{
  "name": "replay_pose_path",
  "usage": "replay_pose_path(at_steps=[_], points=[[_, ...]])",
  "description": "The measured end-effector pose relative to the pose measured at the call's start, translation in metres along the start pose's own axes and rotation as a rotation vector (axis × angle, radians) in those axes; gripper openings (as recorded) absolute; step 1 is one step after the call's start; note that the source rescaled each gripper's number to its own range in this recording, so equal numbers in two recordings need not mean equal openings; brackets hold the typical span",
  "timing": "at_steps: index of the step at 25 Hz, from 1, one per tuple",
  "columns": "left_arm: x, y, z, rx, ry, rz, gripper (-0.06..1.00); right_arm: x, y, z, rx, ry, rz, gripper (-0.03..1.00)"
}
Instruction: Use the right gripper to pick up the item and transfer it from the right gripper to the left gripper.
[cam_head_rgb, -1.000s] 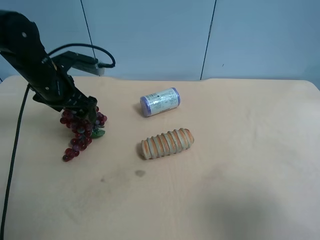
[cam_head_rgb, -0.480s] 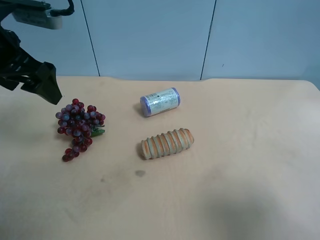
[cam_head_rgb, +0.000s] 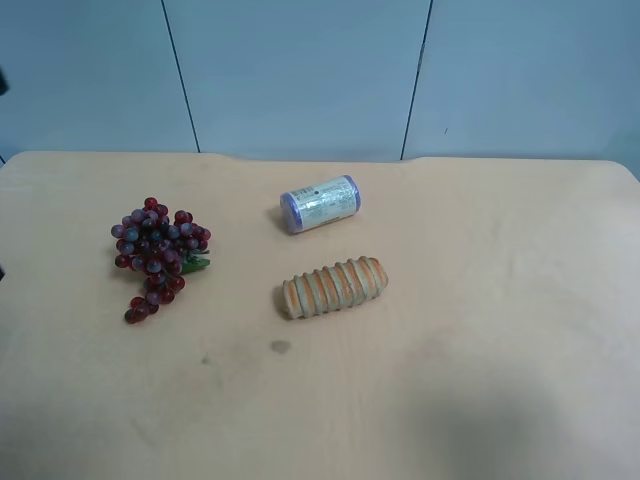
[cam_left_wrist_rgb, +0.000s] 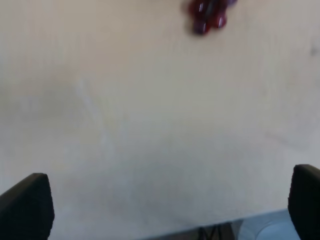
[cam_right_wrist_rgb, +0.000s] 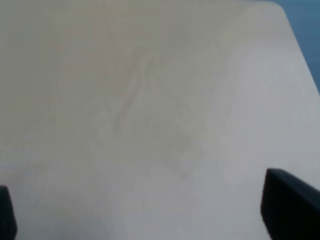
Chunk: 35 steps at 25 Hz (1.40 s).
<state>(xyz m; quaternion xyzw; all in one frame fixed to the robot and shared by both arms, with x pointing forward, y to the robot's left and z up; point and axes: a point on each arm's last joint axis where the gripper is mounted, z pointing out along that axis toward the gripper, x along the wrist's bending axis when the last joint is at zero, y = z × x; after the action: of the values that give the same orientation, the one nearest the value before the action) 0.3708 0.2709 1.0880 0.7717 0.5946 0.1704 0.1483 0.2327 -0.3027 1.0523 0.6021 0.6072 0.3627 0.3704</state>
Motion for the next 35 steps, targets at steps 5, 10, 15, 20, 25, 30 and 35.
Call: replay_pose_path(at_steps=[5,10,15,20,25,30,35], points=[[0.005,-0.055,-0.035,-0.218,-0.004,-0.030,0.93,0.000,0.000,0.000,0.000,0.000,0.000,0.90],[0.006,-0.100,-0.054,-0.415,-0.020,-0.056,0.93,0.000,0.000,0.000,0.000,0.000,0.000,0.90],[0.002,-0.124,-0.046,-0.473,-0.068,-0.068,0.93,0.000,0.000,0.000,0.000,0.000,0.000,0.90],[-0.001,-0.127,-0.027,-0.432,-0.070,-0.017,0.93,0.000,0.000,0.000,0.000,0.000,0.000,0.90],[-0.004,-0.120,-0.020,-0.501,-0.089,-0.016,0.93,0.000,0.000,0.000,0.000,0.000,0.000,0.90],[-0.004,-0.119,-0.020,-0.508,-0.090,-0.016,0.93,0.000,0.000,0.000,0.000,0.000,0.000,0.88],[-0.004,-0.122,-0.021,-0.530,-0.091,-0.018,0.93,0.000,0.000,0.000,0.000,0.000,0.000,0.88]])
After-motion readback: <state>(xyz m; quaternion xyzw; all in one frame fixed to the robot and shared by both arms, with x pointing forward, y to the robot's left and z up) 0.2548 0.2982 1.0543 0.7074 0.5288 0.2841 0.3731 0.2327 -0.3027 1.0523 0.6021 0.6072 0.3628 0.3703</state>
